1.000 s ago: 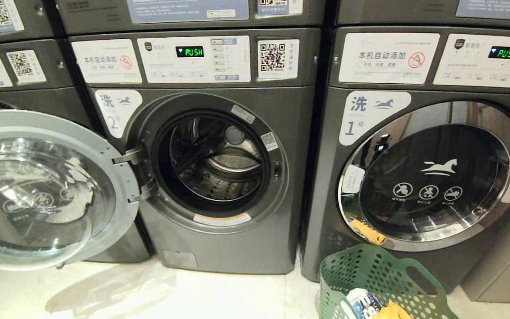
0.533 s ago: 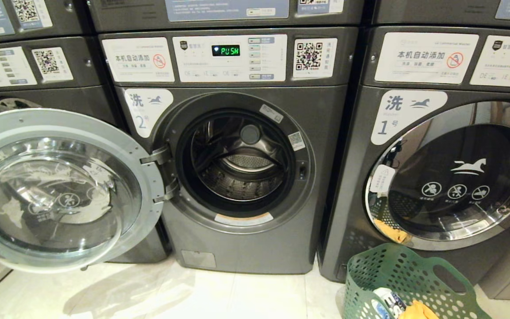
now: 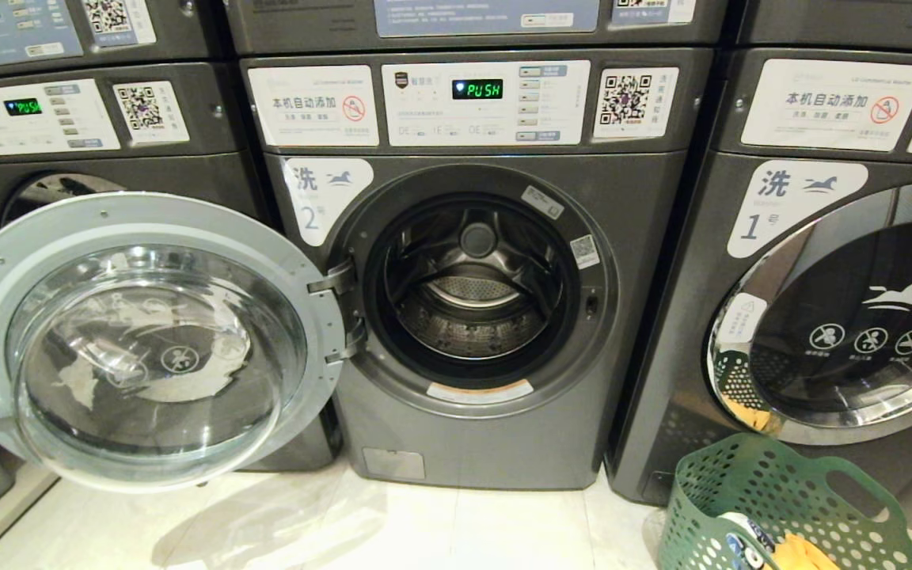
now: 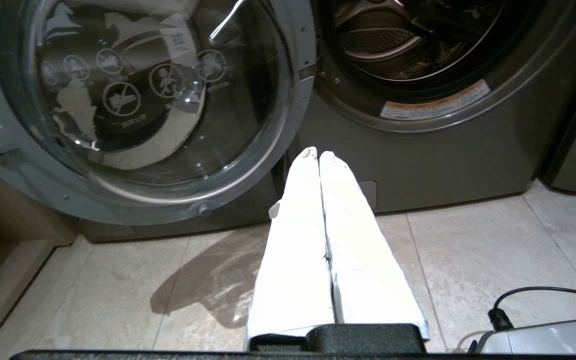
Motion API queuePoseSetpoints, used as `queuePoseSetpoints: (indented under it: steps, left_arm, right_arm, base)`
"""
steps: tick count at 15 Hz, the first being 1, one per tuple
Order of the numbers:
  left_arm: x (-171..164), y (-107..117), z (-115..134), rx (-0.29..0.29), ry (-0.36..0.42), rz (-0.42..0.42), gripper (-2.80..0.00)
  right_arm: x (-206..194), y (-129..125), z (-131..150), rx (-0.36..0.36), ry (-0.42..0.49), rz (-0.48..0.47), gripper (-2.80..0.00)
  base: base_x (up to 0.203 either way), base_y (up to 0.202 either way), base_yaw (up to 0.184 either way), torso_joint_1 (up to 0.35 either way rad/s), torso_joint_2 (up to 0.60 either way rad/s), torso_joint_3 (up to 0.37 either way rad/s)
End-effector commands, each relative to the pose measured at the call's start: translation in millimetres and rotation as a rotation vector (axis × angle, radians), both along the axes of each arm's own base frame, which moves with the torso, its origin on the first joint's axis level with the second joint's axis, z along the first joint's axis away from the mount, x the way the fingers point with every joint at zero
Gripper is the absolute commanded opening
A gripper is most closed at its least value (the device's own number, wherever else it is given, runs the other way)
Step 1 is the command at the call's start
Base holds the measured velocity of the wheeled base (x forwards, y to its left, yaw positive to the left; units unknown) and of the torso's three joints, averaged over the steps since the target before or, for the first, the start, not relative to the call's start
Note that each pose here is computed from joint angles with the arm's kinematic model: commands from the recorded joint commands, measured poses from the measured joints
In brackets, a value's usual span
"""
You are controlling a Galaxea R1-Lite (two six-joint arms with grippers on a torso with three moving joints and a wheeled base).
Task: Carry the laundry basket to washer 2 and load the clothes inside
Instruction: Place the clothes into the washing machine
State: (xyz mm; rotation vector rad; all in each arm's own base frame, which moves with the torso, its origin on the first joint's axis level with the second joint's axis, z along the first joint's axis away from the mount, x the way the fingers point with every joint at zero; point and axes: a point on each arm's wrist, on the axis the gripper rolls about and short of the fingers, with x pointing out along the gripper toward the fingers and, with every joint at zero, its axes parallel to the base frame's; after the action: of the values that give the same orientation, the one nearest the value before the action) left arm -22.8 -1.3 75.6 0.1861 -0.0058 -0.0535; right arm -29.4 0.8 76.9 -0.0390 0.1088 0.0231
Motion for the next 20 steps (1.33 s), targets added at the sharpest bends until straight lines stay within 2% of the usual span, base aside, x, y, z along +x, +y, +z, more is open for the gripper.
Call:
queuePoseSetpoints:
  steps: [1,4,9,20]
  left_arm:
    - [0.0,0.0,-0.1,0.003,0.001,0.000,-2.80]
    - [0.0,0.1,-0.3,-0.001,0.002,0.003,-2.80]
    - [0.0,0.0,-0.3,0.004,0.002,0.002,-2.80]
    - [0.0,0.0,-0.2,0.004,0.001,0.002,-2.80]
  right_arm:
    - [0.1,0.0,-0.1,0.000,0.003,-0.001,-2.80]
    - [0.1,0.0,-0.1,0.001,0.003,-0.001,-2.80]
    - [0.1,0.0,-0.1,0.000,0.003,-0.001,-2.80]
    - [0.1,0.0,-0.1,-0.002,0.003,-0.001,-2.80]
  base:
    - [0.000,0.193,-0.002,0.006,0.00,0.002]
    - [0.000,0.130,-0.001,0.004,0.00,0.005]
    - [0.000,0.000,0.000,0.001,0.00,-0.028]
    - [0.000,0.000,0.000,0.003,0.00,-0.192]
